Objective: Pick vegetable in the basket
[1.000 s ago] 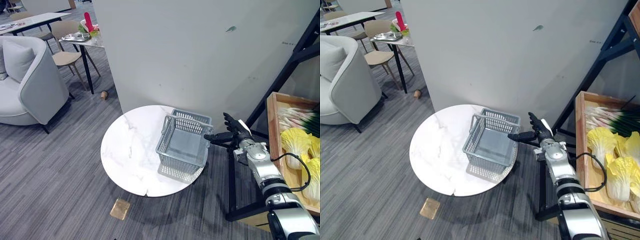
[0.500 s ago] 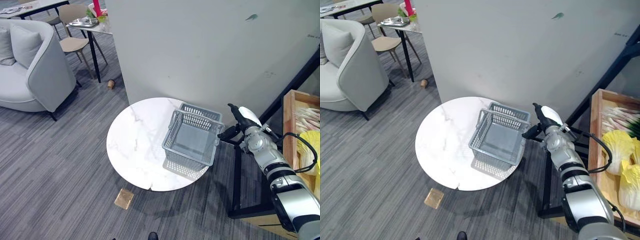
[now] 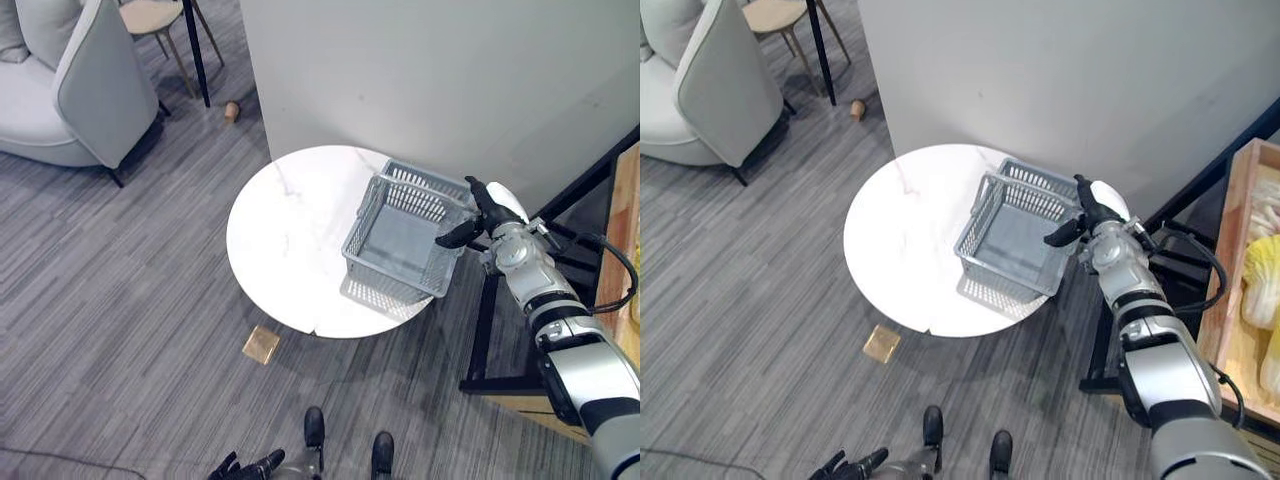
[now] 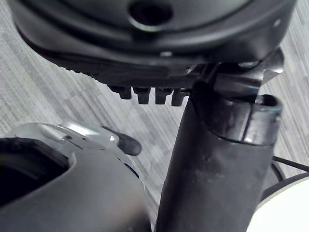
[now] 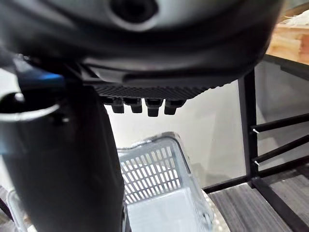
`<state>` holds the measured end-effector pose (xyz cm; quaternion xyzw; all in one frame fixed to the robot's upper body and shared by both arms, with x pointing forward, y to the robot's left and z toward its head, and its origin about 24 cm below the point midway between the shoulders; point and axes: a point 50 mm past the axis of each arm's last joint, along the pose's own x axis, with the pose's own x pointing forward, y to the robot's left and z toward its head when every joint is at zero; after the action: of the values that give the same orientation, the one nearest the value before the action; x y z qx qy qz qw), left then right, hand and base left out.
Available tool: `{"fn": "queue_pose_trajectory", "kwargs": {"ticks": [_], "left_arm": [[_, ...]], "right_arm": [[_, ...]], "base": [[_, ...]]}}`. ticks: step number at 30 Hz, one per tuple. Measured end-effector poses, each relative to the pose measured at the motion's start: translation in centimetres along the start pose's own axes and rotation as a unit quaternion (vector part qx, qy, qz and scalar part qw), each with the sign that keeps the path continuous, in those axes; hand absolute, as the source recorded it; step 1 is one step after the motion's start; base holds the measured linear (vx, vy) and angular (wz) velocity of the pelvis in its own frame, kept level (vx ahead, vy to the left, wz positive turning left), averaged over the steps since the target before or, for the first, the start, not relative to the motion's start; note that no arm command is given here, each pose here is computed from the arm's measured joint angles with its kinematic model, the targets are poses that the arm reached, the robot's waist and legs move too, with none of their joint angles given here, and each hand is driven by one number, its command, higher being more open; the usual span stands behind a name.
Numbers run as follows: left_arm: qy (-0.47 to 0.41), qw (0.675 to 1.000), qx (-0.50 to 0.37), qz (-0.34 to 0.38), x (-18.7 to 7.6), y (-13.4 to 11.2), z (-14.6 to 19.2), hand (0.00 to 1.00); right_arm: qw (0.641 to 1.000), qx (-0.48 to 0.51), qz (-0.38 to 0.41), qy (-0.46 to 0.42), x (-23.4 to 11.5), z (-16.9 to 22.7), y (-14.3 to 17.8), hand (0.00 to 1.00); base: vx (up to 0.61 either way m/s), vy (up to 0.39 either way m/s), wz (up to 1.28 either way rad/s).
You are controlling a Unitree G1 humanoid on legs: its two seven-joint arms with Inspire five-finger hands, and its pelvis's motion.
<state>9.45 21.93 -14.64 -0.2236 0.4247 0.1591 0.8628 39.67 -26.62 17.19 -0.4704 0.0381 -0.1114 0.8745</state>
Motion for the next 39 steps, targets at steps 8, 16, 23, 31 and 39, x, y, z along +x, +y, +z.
{"fn": "queue_pose_trajectory", "kwargs": {"ticks": [8, 16, 23, 31, 39], "left_arm": [[-0.066, 0.996, -0.032, -0.041, 0.8, -1.9, 3.6, 1.00], [-0.091, 0.993, -0.026, -0.072, 1.0, -3.1, 5.1, 1.00], [-0.089, 0.992, -0.012, -0.092, 1.3, -4.2, 5.3, 1.00], [-0.082, 0.993, 0.001, -0.090, 1.5, -4.3, 5.3, 1.00], [-0.030, 0.998, -0.001, -0.057, 1.4, -3.4, 2.4, 1.00]], "right_arm": [[0.998, 0.005, -0.064, 0.003, 1.2, 2.5, -6.0, 1.00], [0.998, -0.022, -0.052, 0.029, 1.2, 2.8, -9.2, 0.00], [0.996, -0.093, 0.000, 0.013, 1.3, 3.0, -8.7, 0.00], [0.997, 0.004, 0.059, -0.042, 0.0, 0.8, -4.2, 0.00], [0.944, 0.264, 0.193, -0.051, -8.9, -4.9, 7.5, 0.00]], "base": [[-0.06, 0.002, 0.00], [0.00, 0.000, 0.00], [0.01, 0.005, -0.04], [0.02, 0.015, -0.08], [0.03, 0.029, -0.27]]}}
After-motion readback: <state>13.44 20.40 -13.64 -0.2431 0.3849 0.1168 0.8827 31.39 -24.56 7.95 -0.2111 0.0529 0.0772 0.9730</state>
